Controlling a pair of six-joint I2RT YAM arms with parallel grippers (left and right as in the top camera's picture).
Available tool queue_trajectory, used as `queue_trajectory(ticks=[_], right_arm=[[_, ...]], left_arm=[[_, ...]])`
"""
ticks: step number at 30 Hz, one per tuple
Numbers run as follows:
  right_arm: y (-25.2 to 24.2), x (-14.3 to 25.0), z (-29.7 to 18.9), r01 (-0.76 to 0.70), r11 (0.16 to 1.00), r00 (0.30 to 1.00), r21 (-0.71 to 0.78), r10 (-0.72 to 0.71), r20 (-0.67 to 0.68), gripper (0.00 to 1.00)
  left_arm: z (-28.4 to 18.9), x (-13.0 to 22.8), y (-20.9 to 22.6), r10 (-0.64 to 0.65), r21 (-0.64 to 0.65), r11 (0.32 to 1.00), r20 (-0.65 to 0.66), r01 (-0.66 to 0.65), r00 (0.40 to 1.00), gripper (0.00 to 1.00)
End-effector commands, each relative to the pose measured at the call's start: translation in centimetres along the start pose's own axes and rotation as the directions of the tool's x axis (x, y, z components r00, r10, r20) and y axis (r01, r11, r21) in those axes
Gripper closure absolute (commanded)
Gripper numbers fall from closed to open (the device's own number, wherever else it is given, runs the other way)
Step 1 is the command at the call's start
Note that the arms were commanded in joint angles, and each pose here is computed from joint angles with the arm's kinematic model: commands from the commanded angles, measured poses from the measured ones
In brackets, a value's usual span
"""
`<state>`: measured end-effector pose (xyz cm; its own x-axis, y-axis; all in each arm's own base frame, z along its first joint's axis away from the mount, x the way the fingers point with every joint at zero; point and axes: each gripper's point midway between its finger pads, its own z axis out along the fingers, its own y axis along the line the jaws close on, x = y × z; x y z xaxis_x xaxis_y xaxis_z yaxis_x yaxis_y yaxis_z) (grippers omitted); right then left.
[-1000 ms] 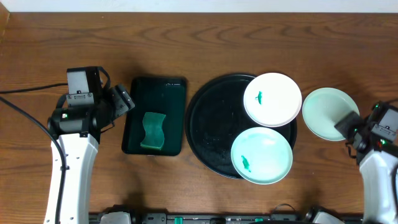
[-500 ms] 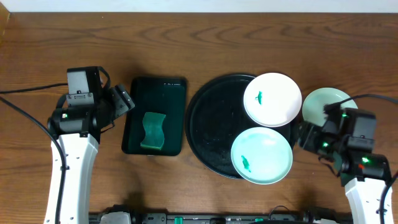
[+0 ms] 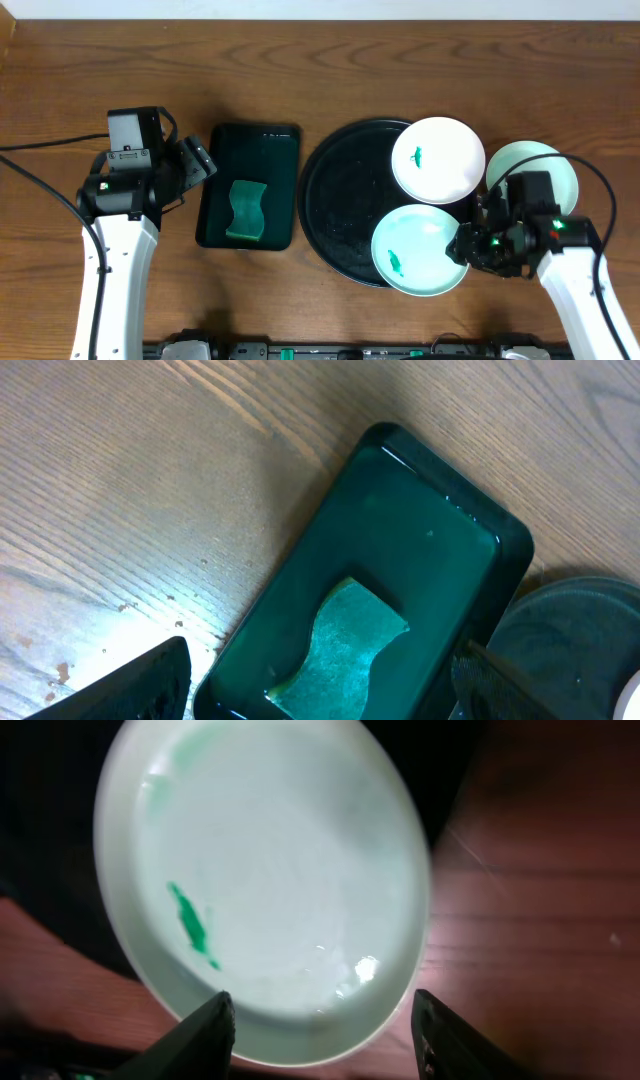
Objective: Clean dirty plates on tray and stack at the side
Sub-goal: 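Move the right gripper left to the pale green plate on the round tray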
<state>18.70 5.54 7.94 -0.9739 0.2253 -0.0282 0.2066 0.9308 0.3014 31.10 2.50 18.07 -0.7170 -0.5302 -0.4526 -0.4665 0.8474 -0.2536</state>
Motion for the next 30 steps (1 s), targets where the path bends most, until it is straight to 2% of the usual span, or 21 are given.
queue_trajectory(ticks=[1,9,15,20,30], right_arm=[[-0.1,-0.9,-0.1,0.024,0.998,1.000,0.062,-0.024,-0.006,0.46],[-2.0,-1.1,0.9,-0.047,0.984,0.998,0.171,0.053,-0.030,0.62],[-2.2,-0.7,1.2,-0.075,0.980,0.995,0.182,0.085,-0.048,0.68],[-2.3,-1.0,2.0,-0.132,0.976,0.990,0.174,0.137,-0.016,0.78],[-2.5,-1.1,2.9,-0.147,0.976,0.989,0.162,0.150,-0.001,0.80]], left_arm=[[-0.4,-0.5,0.0,-0.001,-0.001,1.000,0.015,0.001,1.000,0.16],[-0.4,-0.5,0.0,-0.001,-0.001,1.000,0.015,0.001,1.000,0.16],[-0.4,-0.5,0.0,-0.001,-0.001,1.000,0.015,0.001,1.000,0.16],[-0.4,-0.5,0.0,-0.001,-0.001,1.000,0.015,0.001,1.000,0.16],[-0.4,-0.5,0.0,-0.001,-0.001,1.000,0.015,0.001,1.000,0.16]])
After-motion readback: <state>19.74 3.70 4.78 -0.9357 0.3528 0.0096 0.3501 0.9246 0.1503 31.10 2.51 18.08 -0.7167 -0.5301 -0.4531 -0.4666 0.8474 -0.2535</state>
